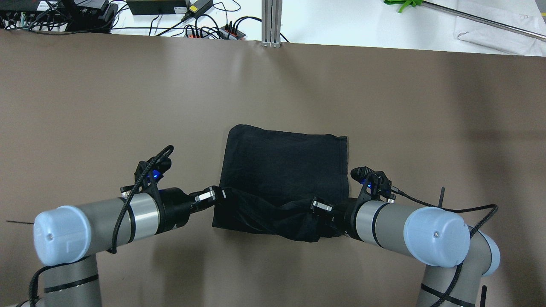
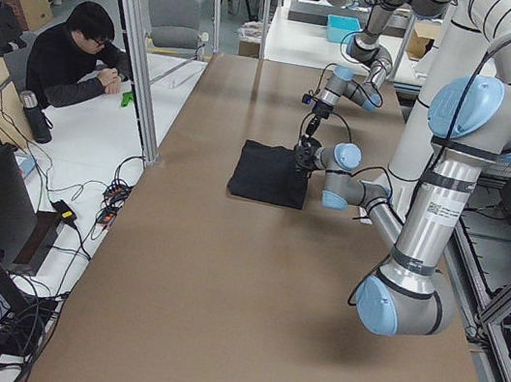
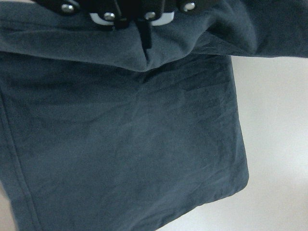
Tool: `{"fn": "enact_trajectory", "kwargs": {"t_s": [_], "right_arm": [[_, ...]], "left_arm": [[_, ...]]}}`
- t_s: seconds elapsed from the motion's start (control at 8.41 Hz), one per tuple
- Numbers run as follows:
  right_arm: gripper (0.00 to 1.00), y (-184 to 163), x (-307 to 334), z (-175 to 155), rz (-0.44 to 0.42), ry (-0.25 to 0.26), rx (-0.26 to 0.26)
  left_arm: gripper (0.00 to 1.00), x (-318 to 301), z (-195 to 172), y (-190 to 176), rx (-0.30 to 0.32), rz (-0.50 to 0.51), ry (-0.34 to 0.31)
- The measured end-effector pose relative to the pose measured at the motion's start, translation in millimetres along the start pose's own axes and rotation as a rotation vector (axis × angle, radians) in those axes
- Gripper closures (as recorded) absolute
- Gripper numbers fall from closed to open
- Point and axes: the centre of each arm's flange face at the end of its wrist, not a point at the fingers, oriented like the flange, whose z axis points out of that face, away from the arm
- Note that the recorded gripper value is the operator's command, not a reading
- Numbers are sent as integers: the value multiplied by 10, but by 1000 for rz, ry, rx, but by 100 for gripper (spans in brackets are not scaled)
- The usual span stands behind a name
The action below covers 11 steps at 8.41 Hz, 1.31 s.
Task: Fold clothes
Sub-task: 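Lay the folded edge down with both grippers onto the far half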
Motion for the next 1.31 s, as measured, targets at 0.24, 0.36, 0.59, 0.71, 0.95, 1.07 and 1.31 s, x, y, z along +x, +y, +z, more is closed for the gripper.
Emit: {"fn": "enact_trajectory", "kwargs": {"t_s": [0.24, 0.36, 0.59, 0.71, 0.95, 1.07, 1.31], "right_arm": [[100, -139, 14, 65, 8, 11, 26], [100, -217, 25, 159, 13, 24, 40], [100, -395, 44, 377, 22, 52, 72], [100, -493, 78, 480, 29, 70, 89], [39, -688, 116, 621, 42, 94, 120], [6, -741, 109, 642, 47, 97, 128], [6, -775, 79, 664, 53, 95, 135]], "left_arm": [[100, 26, 340, -343, 21, -1, -33], [100, 27, 407, -434, 27, -1, -41], [100, 23, 454, -500, 32, 0, -48], [100, 13, 462, -509, 33, 2, -50], [82, -13, 491, -508, 34, 3, -57], [21, -25, 528, -509, 35, 4, -61], [6, -43, 704, -510, 41, 5, -73]]}}
